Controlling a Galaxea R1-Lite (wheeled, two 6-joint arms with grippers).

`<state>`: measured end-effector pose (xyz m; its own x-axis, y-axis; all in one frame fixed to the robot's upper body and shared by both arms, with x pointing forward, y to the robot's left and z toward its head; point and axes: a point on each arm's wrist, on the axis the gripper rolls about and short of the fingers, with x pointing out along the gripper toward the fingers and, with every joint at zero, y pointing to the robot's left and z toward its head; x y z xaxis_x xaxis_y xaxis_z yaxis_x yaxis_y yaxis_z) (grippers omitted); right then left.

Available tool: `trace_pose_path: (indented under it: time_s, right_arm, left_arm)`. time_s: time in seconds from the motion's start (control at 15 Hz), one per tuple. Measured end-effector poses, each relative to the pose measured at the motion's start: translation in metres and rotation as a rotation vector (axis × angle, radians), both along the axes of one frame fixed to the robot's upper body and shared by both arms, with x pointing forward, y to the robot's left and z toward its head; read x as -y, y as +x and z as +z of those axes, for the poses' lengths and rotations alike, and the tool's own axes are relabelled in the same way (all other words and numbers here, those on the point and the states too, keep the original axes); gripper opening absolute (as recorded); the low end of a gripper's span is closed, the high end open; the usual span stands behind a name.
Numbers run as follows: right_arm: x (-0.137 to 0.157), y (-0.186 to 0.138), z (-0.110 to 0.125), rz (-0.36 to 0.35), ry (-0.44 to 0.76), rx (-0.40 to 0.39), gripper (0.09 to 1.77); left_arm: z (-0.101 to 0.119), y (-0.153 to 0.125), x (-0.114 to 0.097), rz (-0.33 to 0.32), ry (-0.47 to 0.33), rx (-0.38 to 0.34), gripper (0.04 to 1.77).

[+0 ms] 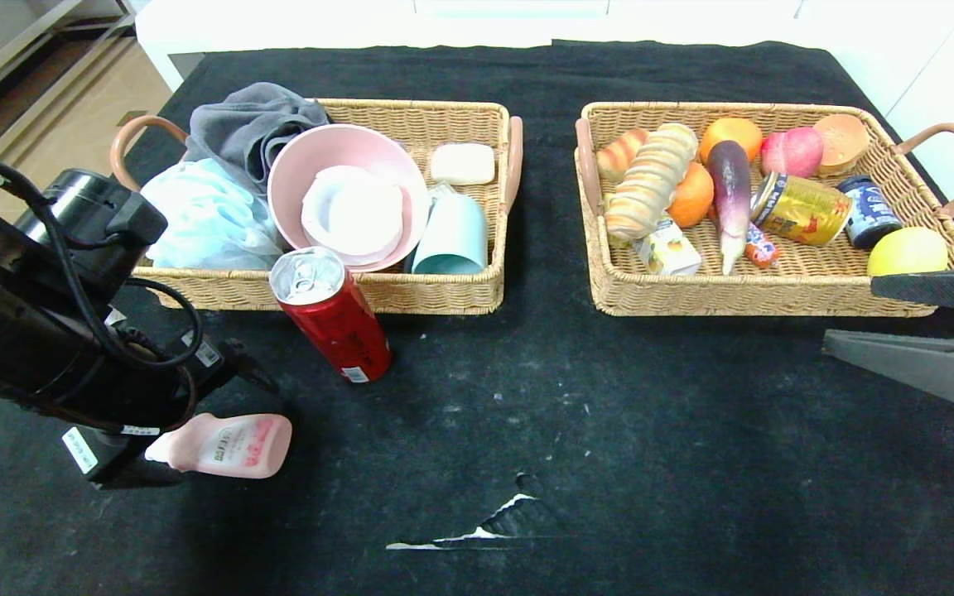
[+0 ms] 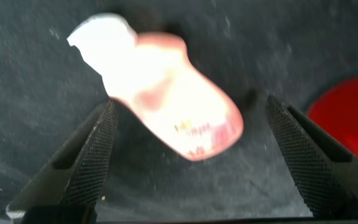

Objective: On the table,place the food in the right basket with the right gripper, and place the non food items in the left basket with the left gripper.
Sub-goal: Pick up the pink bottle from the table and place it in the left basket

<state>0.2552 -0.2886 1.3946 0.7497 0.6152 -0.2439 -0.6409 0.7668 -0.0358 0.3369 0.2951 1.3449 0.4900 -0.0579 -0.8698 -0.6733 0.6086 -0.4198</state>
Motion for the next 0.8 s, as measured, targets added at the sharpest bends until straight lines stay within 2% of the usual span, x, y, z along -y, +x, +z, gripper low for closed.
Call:
trace_pose_path:
  time_s: [0.8]
  right_arm:
    - [0.000, 0.000, 0.000, -0.002, 0.000, -0.001, 1.71]
  left_arm:
    - [-0.013, 0.014, 0.000, 0.007, 0.004, -0.033, 1.72]
